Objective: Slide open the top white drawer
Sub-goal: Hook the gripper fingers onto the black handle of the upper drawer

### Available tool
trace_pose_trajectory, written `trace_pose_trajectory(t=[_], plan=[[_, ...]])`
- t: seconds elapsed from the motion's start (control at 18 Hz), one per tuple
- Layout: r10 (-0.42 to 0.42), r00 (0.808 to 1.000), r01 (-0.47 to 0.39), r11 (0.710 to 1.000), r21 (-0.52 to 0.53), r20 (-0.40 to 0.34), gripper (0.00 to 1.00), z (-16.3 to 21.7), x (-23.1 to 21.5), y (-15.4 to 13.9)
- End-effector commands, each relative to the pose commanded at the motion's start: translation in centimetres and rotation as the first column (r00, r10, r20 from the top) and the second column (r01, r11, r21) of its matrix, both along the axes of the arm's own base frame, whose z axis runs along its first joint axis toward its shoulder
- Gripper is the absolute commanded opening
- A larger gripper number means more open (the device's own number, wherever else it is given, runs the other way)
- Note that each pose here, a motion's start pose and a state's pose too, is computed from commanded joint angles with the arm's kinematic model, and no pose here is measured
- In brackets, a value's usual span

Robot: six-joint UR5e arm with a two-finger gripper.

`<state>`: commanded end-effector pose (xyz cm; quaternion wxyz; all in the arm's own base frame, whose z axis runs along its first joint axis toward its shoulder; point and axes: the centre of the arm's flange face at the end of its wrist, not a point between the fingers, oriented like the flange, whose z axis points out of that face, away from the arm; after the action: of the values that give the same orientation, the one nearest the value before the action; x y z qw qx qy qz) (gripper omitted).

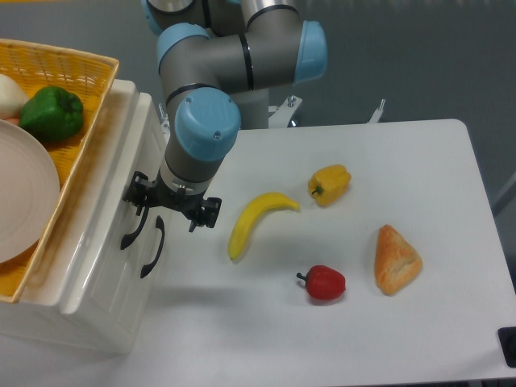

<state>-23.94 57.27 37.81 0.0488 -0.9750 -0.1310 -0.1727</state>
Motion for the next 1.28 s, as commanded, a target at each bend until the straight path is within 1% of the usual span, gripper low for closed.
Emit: trace_pose_trajectory(t=[1.06,1.28], plan=[[-0.012,1.0,0.012,1.0,-0.008,0.001,1.0,-0.72,0.05,0.31],[-0.011,1.0,0.011,1.0,0.007,-0.016,1.0,-0.25,-0.22,0.28]])
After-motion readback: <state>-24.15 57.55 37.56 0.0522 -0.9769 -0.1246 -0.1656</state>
